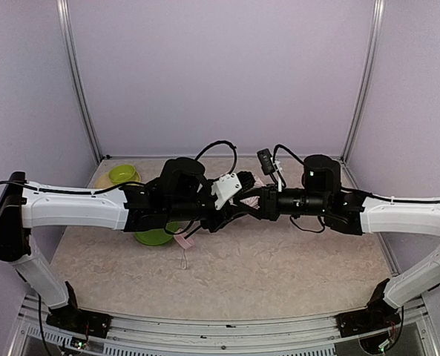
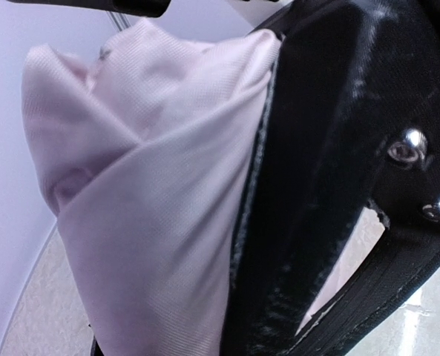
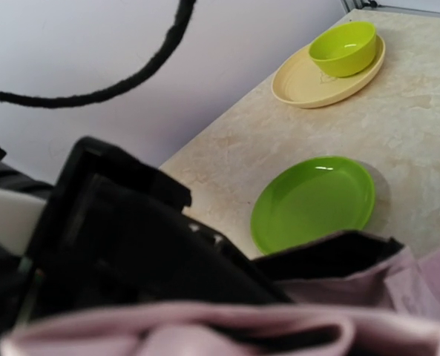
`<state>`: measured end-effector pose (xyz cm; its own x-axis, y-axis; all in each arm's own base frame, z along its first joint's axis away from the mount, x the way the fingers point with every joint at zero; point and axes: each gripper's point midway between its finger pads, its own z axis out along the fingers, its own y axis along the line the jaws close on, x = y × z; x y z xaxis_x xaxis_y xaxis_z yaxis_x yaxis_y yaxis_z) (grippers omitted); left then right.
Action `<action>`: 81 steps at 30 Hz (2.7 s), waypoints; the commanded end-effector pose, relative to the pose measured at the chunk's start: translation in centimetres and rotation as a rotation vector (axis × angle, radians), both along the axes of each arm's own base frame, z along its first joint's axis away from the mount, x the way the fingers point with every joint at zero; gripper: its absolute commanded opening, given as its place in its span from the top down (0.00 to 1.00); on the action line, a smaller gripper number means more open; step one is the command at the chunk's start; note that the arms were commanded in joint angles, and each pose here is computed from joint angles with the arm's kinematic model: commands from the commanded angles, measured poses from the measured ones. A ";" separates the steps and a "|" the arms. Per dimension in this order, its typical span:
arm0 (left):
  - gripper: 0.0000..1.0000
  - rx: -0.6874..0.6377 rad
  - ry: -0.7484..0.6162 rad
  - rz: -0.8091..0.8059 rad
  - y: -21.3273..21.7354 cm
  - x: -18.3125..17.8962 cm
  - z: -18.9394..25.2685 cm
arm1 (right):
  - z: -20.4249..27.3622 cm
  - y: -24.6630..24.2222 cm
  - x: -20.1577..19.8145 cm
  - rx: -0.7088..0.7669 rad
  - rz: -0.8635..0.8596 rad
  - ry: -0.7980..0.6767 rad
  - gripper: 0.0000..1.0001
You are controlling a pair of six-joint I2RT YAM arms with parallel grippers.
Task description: Put away the umbrella
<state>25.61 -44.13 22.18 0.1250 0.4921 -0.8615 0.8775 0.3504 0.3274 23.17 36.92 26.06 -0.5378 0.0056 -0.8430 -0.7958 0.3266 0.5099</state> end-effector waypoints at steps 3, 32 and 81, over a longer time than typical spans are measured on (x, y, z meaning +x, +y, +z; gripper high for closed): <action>1.00 0.107 0.023 0.030 1.2 0.8 -3.1 | 10.5 0.9 -3.2 0.244 0.150 -0.174 1.00; 1.00 -0.071 -0.066 -0.179 5.2 -5.8 9.3 | 2.6 -8.4 -1.4 -0.092 0.071 -0.572 0.23; 1.00 -0.351 0.013 -0.091 12.2 -7.4 18.3 | -8.2 -6.7 3.9 -0.333 0.025 -0.409 1.00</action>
